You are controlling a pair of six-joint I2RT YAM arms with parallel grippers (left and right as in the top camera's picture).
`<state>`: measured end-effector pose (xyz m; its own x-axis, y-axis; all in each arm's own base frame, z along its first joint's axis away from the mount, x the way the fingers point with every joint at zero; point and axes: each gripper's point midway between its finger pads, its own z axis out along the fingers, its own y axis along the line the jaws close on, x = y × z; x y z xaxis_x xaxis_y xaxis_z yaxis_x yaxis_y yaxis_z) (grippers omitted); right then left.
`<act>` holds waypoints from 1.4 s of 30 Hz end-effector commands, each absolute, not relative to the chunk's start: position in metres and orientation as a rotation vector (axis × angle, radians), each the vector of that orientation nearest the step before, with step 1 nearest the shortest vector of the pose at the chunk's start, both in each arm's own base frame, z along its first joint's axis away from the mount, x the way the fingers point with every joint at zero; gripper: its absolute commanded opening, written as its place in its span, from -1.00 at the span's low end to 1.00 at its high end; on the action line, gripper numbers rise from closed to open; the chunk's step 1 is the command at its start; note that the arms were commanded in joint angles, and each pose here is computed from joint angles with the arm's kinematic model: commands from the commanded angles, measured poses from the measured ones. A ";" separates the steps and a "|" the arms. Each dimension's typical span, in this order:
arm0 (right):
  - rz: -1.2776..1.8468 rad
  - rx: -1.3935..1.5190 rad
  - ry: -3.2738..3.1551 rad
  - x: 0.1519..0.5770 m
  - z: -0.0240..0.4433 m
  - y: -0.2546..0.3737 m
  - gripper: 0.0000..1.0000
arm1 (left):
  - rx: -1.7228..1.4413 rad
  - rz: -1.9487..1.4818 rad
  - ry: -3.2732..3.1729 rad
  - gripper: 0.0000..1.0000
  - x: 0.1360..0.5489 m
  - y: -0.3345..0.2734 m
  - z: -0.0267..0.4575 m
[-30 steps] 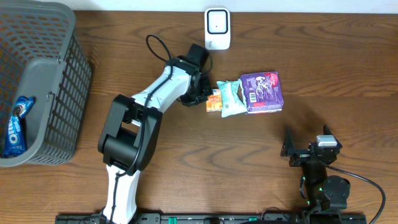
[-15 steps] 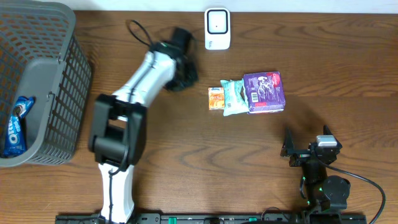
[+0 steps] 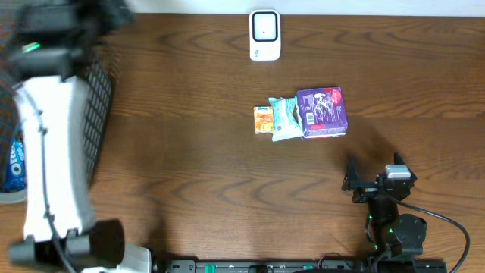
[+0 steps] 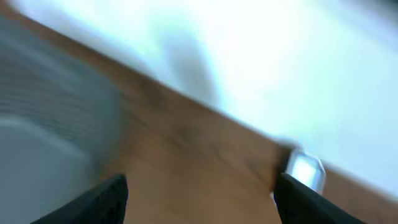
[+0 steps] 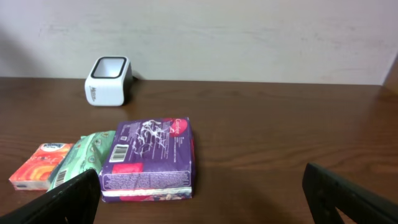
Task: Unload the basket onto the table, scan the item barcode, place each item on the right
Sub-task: 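Reach the left gripper into the basket and grasp the blue Oreo pack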
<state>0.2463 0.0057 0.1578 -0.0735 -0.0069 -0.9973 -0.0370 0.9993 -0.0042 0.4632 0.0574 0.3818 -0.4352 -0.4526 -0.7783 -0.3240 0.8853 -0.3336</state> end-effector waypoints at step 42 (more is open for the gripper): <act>0.025 -0.012 1.645 0.246 0.157 0.003 0.99 | -0.678 0.644 2.867 0.50 0.311 0.336 0.054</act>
